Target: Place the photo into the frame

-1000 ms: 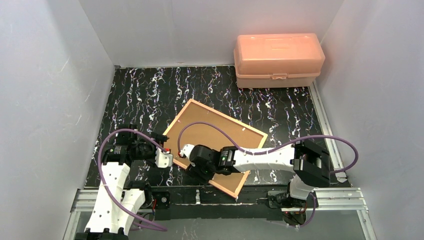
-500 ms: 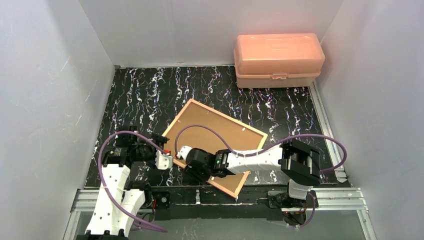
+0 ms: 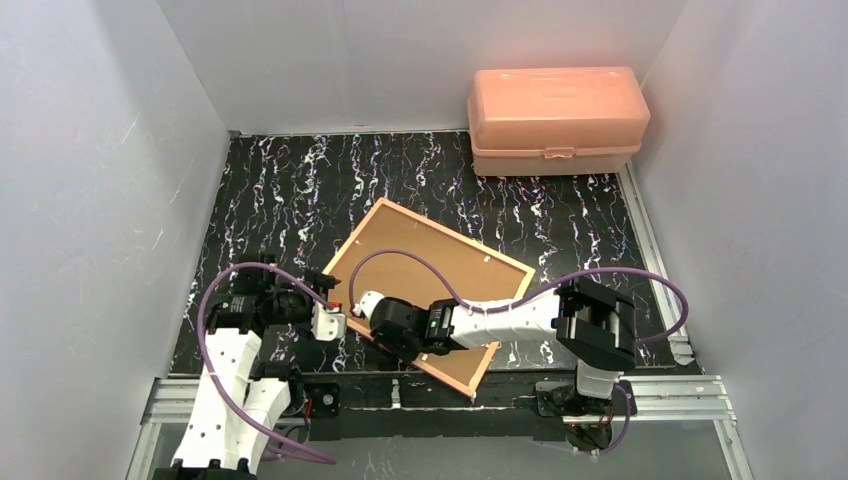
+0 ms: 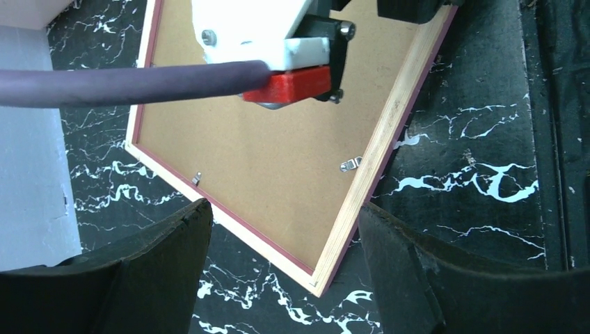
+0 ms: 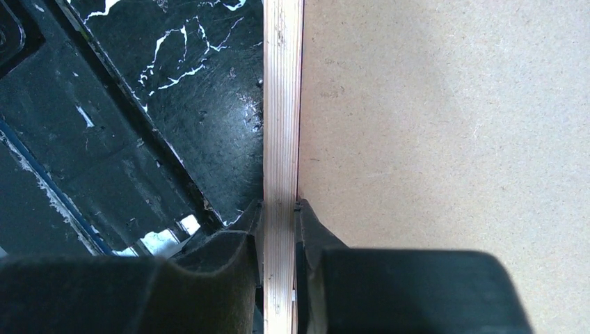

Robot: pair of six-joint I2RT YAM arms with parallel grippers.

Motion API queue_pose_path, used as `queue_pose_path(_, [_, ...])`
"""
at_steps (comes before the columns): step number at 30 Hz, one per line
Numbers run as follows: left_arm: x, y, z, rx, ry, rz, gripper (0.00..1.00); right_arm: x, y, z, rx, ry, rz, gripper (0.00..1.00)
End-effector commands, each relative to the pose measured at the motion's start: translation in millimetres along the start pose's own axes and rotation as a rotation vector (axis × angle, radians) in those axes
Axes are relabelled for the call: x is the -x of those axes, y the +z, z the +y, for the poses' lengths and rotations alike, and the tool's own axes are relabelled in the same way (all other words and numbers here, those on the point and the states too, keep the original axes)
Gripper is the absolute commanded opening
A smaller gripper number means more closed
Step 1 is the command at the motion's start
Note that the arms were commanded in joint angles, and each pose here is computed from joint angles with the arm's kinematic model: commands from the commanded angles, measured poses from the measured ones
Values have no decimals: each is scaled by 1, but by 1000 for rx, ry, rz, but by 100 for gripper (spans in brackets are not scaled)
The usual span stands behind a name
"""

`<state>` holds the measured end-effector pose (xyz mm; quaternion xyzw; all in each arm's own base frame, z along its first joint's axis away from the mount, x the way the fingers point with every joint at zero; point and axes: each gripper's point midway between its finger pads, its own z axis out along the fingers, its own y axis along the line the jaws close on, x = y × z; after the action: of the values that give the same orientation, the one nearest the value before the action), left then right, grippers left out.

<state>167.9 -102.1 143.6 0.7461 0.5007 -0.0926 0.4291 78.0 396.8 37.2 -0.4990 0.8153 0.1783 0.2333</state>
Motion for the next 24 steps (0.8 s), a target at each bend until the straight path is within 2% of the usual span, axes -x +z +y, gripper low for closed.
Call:
queue_pose_path(1, [3,8,-14,-20,-19,-48,75,41,-27,4,5,-4,-91,1])
queue_pose_path(7, [-2,16,-31,-50,76,-59,79,82,-69,-1,55,31,-194,1])
queue_pose_path(11, [-5,23,-40,-49,143,-65,80,96,-84,1,94,48,-235,1])
queue_pose_path(19, [-12,34,-4,147,347,-68,79,109,-95,9,141,58,-261,1])
queue_pose_path(24, [-17,38,1,131,379,-67,78,117,-100,11,167,70,-274,1])
